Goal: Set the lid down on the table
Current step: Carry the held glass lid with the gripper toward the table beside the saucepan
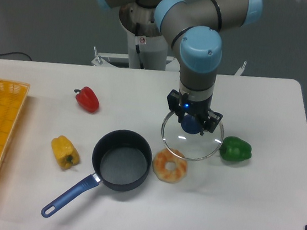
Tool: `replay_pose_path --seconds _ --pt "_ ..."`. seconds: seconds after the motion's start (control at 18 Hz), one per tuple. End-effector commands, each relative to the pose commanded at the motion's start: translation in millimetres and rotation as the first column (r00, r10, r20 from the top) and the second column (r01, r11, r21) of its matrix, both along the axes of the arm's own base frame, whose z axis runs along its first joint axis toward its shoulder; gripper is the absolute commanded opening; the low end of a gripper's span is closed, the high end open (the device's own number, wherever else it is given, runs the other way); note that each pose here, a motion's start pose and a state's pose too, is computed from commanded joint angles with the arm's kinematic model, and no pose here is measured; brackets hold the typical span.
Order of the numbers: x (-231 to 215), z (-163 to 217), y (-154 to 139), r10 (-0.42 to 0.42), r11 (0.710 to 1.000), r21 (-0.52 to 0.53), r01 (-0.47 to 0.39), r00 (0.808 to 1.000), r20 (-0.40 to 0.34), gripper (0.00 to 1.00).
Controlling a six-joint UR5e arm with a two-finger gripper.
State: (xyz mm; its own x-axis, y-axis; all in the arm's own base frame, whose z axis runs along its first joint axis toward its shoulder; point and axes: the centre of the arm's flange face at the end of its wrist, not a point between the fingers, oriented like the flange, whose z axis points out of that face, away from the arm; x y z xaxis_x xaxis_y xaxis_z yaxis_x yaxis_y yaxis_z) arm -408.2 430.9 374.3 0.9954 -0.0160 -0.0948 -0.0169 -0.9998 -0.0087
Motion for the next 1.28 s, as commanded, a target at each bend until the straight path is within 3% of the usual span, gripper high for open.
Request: replay_pose_path --seconds 0.89,1.28 --pt "22 -13 -28 -0.074 0.997 -0.036 0.075 0.997 0.027 0.51" --pt "40 -37 -36 -0.127 0.989 -0.063 0.131 0.989 0.074 0.51"
